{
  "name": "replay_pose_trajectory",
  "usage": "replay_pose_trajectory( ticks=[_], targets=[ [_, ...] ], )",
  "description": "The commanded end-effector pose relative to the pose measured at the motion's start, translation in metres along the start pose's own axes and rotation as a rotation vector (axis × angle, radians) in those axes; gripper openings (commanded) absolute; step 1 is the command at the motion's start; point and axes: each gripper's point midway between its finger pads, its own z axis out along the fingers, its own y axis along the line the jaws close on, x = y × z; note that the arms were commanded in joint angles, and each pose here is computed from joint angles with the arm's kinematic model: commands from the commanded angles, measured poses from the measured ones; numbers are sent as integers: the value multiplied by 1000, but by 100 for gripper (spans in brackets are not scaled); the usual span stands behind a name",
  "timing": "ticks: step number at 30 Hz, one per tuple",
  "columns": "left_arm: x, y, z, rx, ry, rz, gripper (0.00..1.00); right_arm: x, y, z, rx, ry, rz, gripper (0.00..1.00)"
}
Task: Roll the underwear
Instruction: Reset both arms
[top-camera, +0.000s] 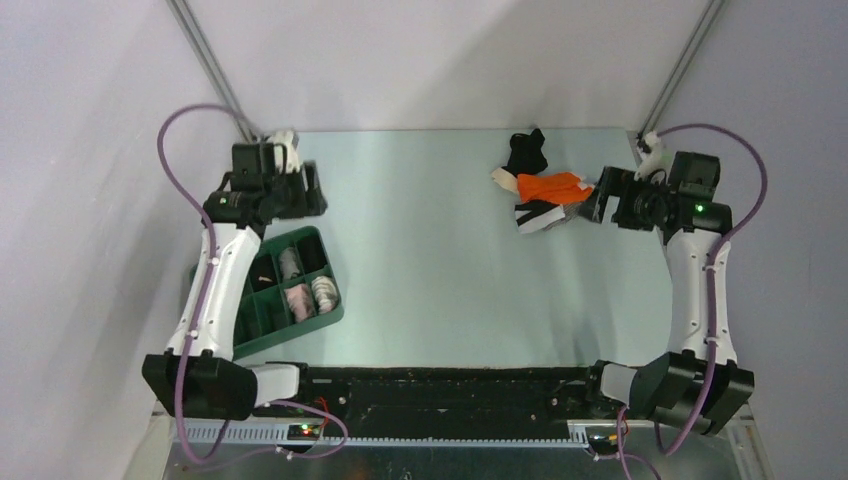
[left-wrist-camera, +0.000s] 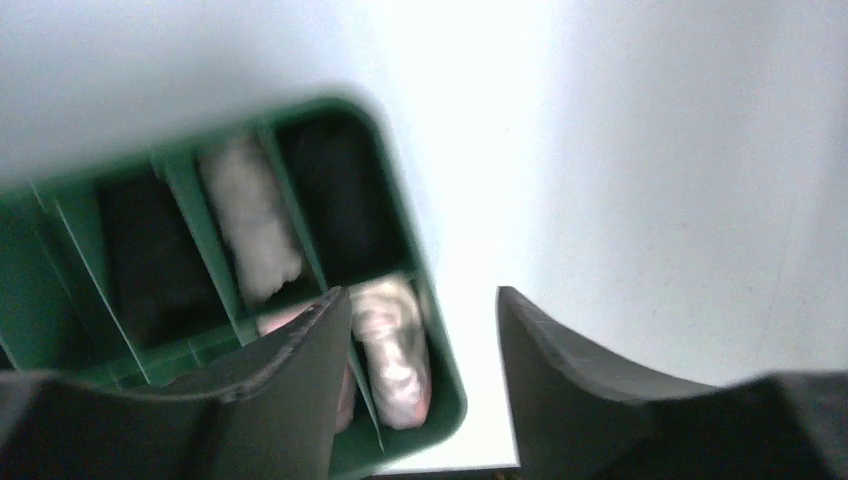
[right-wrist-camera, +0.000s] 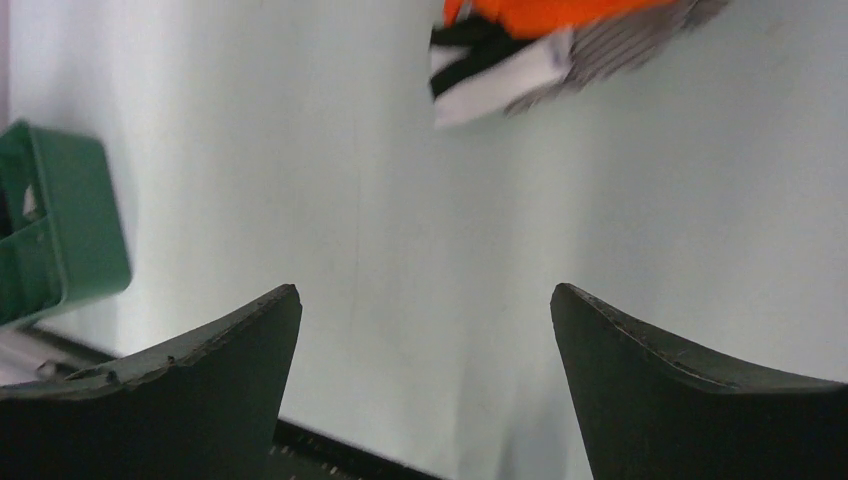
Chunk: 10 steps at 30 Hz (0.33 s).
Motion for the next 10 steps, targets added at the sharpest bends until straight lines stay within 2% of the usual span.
replay_pose_trajectory(
  ticks=[1,3,7,10],
  targets=[
    [-104,-48,-45,101,-352,338,81,-71,0,-40,212,-220,-150,99],
    [-126,-56,-58,101,-422,376,97,-89,7,-51,240,-295,-177,100],
    [-133,-67,-66,147,-436,369,99,-112,27,-65,237,-396,-192,99],
    [-122,-73,-63,190,-418,368,99,-115,34,-63,225,-411,-144,99]
  ],
)
